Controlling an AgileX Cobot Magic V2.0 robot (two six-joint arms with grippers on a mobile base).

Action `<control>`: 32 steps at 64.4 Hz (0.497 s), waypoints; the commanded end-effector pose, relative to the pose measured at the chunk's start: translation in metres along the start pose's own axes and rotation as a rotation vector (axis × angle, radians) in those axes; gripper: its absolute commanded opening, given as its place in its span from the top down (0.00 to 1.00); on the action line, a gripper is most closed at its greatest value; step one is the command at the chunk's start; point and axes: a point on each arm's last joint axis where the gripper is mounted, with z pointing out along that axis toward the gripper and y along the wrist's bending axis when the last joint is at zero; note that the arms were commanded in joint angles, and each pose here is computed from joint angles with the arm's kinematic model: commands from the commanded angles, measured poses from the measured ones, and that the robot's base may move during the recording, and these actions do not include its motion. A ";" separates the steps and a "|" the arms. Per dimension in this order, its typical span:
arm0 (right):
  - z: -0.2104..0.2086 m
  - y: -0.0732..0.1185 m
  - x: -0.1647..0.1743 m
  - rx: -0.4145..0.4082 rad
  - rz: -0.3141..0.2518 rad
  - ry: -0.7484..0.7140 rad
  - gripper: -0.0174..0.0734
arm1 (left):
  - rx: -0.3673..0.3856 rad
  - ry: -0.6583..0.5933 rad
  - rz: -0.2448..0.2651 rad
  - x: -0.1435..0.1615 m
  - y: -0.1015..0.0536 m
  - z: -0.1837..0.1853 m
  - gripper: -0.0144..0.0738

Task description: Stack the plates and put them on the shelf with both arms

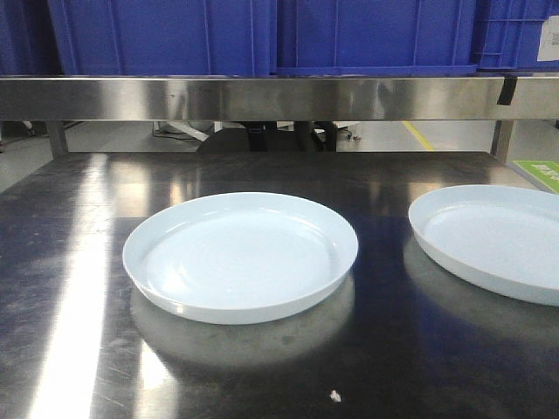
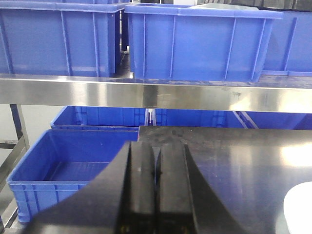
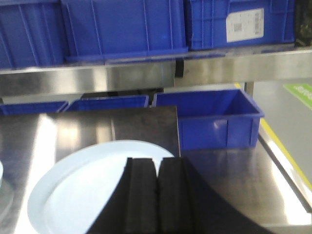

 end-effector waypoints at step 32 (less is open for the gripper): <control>0.028 0.015 -0.094 -0.012 -0.019 0.208 0.75 | -0.025 -0.103 -0.006 -0.019 0.002 -0.001 0.75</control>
